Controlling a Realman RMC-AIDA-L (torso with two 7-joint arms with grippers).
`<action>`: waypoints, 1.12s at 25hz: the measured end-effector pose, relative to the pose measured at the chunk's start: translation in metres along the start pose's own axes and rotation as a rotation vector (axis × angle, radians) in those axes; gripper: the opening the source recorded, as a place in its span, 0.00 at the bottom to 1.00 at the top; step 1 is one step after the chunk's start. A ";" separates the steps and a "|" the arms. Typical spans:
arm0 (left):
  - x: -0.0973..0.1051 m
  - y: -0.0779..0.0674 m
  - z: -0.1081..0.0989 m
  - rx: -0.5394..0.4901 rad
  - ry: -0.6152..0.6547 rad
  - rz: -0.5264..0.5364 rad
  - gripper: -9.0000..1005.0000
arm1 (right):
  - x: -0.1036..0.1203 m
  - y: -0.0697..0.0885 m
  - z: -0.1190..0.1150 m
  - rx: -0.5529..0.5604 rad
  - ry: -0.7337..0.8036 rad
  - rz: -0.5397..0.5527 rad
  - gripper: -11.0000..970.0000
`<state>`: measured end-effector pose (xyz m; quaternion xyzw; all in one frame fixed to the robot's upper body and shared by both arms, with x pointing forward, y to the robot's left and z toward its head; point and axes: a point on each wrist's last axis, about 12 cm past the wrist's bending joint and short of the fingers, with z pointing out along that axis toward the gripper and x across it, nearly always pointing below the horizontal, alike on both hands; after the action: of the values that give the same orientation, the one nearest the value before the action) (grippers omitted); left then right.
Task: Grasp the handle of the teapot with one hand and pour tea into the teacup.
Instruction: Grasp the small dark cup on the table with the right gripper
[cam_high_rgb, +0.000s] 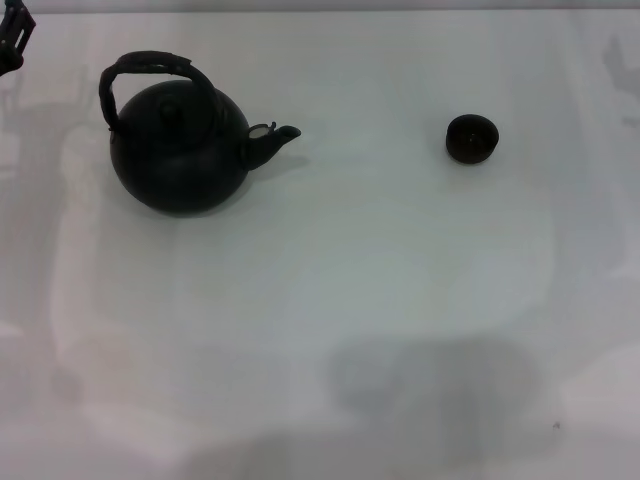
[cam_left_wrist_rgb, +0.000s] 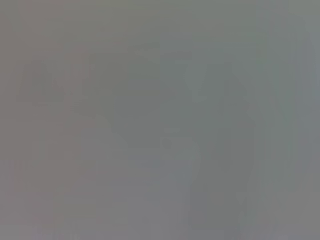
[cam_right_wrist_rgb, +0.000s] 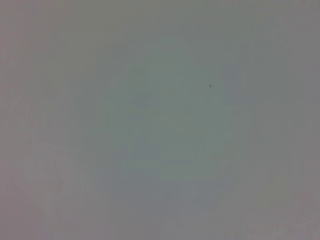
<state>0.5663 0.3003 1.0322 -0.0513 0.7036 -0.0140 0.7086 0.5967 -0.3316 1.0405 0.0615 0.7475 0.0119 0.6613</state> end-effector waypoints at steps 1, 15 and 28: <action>0.000 0.000 0.000 0.000 0.000 -0.001 0.88 | 0.000 0.000 0.000 0.000 0.000 0.000 0.86; 0.001 0.001 -0.002 -0.003 -0.002 -0.006 0.88 | -0.002 0.001 0.002 -0.004 -0.008 0.000 0.86; 0.000 0.005 -0.003 -0.035 -0.007 -0.022 0.88 | -0.056 0.055 0.043 -0.443 0.140 0.140 0.86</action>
<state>0.5634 0.3049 1.0313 -0.0716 0.7005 -0.0092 0.7100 0.6504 -0.2855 1.0959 -0.0342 0.7646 0.2257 0.6028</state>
